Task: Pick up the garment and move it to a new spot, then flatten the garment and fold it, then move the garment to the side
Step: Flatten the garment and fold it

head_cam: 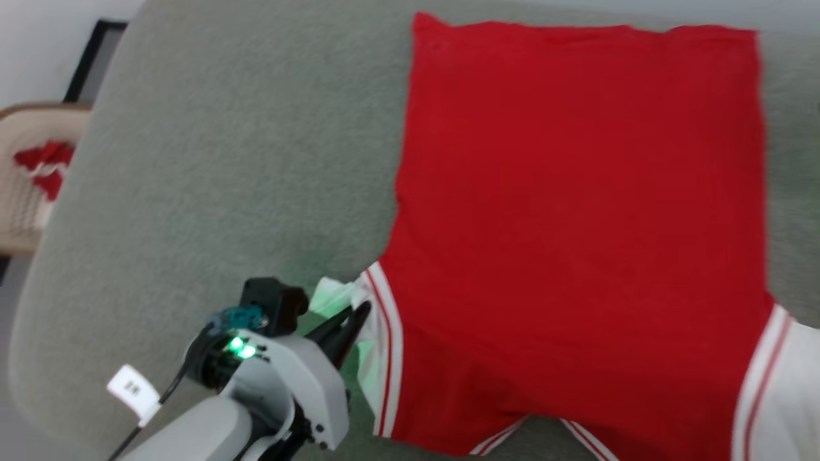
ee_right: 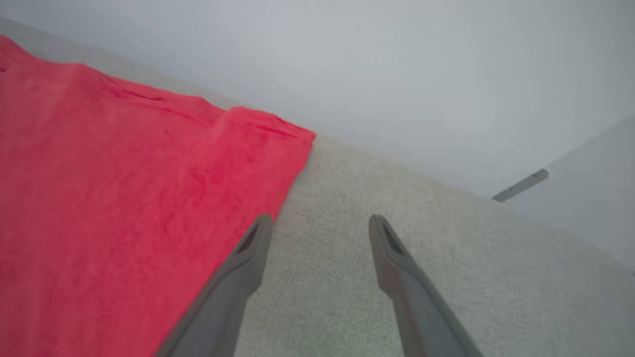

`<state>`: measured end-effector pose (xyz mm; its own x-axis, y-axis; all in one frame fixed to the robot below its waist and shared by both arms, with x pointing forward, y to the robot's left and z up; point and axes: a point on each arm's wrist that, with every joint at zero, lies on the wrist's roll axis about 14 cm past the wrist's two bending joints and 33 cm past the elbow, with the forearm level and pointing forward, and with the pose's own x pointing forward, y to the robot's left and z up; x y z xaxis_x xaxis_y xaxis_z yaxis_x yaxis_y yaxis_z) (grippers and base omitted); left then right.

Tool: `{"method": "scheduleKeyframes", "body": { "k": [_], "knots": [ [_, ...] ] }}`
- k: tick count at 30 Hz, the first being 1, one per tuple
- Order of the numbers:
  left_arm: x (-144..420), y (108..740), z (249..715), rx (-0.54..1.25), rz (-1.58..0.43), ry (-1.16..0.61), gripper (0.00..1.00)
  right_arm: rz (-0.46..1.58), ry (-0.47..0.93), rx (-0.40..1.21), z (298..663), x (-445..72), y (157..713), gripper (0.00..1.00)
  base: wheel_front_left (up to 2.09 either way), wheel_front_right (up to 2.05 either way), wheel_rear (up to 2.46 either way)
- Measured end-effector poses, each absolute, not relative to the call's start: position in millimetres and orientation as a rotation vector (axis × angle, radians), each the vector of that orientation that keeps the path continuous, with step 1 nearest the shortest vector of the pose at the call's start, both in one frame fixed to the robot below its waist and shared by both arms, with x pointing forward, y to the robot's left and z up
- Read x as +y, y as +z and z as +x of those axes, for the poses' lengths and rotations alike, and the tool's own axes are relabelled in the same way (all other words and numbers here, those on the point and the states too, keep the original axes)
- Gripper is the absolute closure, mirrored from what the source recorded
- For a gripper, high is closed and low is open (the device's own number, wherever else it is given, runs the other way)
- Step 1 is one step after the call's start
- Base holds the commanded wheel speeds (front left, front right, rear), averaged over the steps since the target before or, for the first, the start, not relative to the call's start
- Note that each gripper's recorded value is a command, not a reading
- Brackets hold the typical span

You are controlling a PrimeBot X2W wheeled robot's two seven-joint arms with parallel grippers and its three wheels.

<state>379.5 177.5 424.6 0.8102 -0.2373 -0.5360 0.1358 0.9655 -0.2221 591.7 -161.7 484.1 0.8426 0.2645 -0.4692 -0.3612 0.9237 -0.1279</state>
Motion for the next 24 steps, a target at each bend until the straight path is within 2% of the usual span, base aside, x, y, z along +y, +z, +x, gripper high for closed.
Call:
{"method": "scheduleKeyframes", "body": {
  "k": [9,24],
  "knots": [
    [184.1,410.7,379.7,0.627,-0.188,-0.187,1.00,-0.162,0.322,0.687,649.0,-133.7,433.6,0.00,0.00,0.00,0.00],
    [197.7,388.4,357.6,0.691,-0.229,-0.125,1.00,-0.118,0.270,0.965,678.9,-112.7,368.1,0.00,0.00,0.00,0.00]
  ]
}}
